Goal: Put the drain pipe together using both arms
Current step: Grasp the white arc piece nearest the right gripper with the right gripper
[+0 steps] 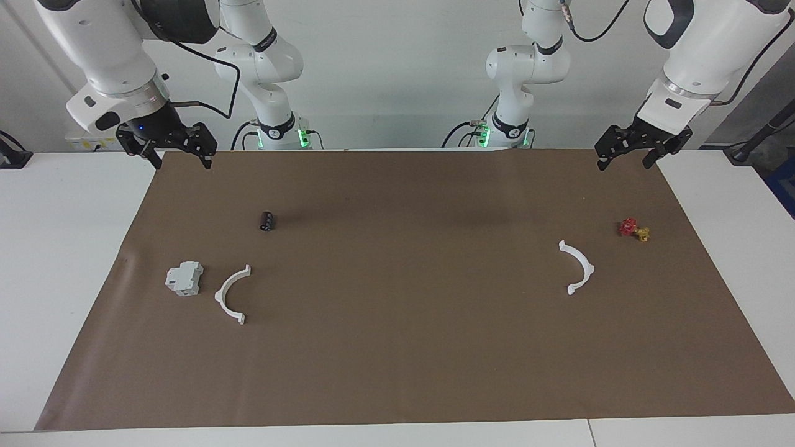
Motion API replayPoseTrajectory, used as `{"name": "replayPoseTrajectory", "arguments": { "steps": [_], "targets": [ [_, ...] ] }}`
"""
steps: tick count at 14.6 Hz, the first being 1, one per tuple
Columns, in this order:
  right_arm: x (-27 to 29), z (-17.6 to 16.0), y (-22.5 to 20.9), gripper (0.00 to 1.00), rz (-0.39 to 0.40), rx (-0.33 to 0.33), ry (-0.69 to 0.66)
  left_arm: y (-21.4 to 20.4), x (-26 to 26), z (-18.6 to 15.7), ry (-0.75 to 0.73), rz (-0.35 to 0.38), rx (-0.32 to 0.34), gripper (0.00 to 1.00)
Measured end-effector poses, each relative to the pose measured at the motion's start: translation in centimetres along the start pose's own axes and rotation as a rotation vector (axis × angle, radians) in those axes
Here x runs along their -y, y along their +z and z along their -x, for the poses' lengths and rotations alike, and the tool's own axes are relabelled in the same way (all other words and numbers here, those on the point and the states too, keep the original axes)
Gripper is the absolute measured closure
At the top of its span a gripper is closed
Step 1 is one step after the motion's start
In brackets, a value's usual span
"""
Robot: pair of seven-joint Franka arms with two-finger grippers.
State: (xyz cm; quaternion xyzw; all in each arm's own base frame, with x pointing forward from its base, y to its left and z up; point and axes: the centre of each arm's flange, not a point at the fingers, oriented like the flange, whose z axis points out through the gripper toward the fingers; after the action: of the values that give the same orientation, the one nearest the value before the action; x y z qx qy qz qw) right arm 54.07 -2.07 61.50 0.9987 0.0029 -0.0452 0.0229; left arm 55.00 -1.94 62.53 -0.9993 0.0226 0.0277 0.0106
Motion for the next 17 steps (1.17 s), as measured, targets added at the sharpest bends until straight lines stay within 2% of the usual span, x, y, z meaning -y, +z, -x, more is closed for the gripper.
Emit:
{"name": "replayPoseTrajectory", "arguments": {
  "steps": [5,10,14,17],
  "targets": [
    [0.0,0.0,0.0,0.0,0.0,-0.004,0.0,0.0,0.0,0.0,-0.001,0.0,0.0,0.0],
    [0.1,-1.7,1.0,0.0,0.004,-0.105,-0.022,0.0,0.1,0.0,-0.001,0.0,0.0,0.0],
    [0.6,-5.6,9.4,0.0,0.006,-0.148,-0.063,0.0,0.1,0.0,-0.001,0.0,0.0,0.0],
    [0.1,-9.6,16.7,0.0,-0.05,-0.165,-0.127,0.0,0.1,0.0,-0.001,0.0,0.0,0.0]
  ]
}}
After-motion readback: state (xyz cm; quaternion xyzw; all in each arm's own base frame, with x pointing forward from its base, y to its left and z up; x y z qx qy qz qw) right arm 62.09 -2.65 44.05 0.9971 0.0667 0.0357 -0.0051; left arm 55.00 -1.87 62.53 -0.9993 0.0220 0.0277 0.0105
